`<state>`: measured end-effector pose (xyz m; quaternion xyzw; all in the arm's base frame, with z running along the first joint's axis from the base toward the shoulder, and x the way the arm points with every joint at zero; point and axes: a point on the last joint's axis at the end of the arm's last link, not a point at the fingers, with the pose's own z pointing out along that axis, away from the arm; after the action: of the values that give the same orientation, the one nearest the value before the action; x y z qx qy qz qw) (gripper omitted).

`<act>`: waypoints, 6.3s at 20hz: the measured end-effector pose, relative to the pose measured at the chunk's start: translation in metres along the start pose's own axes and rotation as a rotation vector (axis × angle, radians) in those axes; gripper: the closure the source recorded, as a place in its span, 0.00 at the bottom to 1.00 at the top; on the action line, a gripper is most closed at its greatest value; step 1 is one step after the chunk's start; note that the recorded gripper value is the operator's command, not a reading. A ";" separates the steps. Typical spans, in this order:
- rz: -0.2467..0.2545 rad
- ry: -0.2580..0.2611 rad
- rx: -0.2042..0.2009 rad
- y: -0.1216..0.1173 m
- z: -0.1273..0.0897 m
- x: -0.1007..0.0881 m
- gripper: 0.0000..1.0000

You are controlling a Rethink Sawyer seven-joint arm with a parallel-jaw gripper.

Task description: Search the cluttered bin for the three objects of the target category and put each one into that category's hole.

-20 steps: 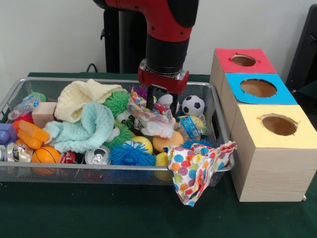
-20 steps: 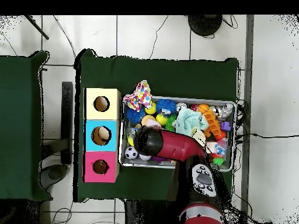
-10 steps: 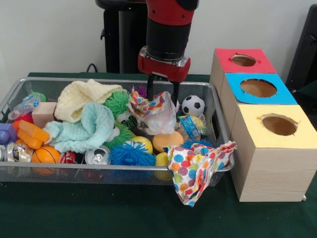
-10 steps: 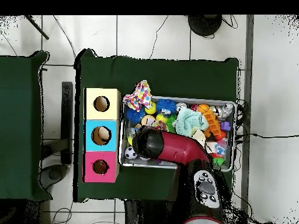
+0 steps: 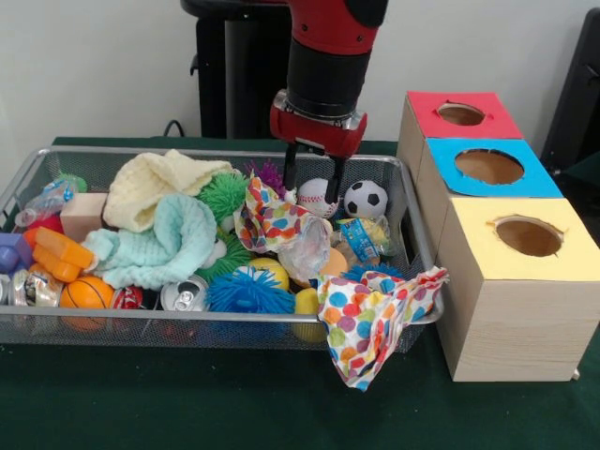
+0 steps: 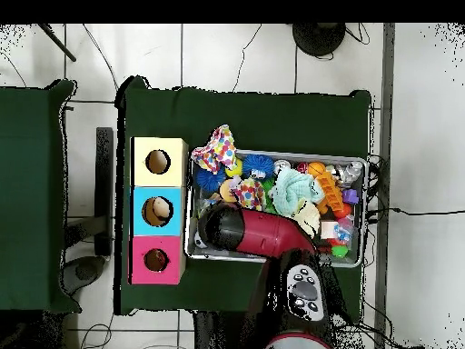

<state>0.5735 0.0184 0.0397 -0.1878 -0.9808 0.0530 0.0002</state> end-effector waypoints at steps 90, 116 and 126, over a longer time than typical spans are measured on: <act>0.104 0.165 0.003 -0.019 -0.018 -0.008 1.00; 0.030 0.073 -0.084 0.074 -0.124 0.001 1.00; -0.001 0.100 -0.084 0.097 -0.124 0.052 1.00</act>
<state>0.5630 0.1398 0.1524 -0.1896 -0.9810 0.0023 0.0415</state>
